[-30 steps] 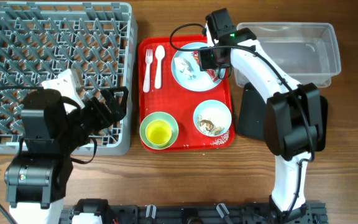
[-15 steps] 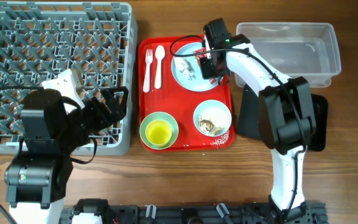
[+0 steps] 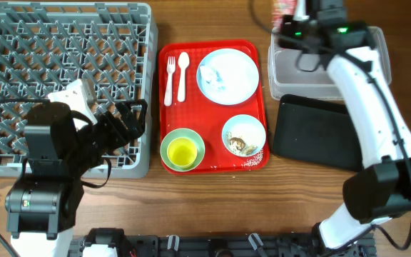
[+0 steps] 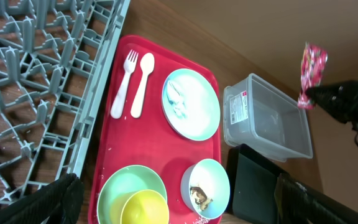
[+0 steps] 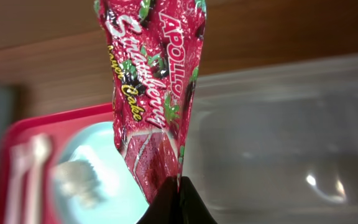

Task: Sort waste into correct bins and load items into the dishwasher rack
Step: 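Carry the wrapper with the right gripper and drop it into the clear bin, then grasp the white scrap on the blue plate with the right gripper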

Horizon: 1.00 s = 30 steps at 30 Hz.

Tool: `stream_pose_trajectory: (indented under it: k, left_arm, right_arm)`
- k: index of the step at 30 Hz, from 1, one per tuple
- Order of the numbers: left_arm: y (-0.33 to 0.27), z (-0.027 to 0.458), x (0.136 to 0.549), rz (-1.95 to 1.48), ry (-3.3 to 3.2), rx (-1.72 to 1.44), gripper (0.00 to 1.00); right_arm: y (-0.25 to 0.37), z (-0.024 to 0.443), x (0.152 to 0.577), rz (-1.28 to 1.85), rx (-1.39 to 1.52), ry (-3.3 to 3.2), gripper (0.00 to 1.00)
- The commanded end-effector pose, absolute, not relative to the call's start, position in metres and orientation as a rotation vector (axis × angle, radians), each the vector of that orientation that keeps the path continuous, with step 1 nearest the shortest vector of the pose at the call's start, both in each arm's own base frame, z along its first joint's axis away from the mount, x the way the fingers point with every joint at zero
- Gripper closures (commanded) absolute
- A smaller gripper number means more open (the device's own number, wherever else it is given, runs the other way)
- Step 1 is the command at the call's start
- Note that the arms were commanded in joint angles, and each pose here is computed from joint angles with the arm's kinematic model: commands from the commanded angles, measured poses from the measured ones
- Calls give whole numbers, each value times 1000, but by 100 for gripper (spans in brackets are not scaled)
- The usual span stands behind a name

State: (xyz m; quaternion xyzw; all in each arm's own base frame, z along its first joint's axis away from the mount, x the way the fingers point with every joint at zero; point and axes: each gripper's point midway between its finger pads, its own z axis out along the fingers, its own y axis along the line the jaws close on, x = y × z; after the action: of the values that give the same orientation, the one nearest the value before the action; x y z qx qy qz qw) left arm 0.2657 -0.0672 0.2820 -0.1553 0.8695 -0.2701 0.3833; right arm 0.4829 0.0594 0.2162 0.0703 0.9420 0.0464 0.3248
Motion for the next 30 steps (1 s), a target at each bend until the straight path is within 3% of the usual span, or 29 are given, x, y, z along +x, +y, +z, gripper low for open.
stream_pose_trajectory:
  k: [1,2,4,5,7,12,16,22,30]
  left_arm:
    - [-69,290,266,-695,2200,-360,0]
    - [-69,290,266,-695,2200,-359,0]
    - [-69,290,266,-695,2200,-360,0]
    - [-69,290,266,-695,2200,-360,0]
    - [-69,290,266,-695,2200,-360,0]
    - [-69,290,266,-695,2200,-359,0]
    - [-69,290,266,-695,2200,-360,0]
    - [-69,290,266,-695,2200,-360,0]
    - [-69,290,266,-695,2200,-359,0]
  right_arm:
    - [20,143,476,-12,307,2626,96]
    - [20,137,476,-4,274,2645,88]
    - [27,136,478,26,170,2656,57]
    - [30,143,479,27,150,2642,46]
    - [37,164,481,39,119,2594,38]
    - [104,211,472,265,-78,2493,36]
    - [176,201,454,398,-268,2503,36]
    - [225,118,468,164,-443,2538,35]
    - [257,37,462,356,-522,2655,41]
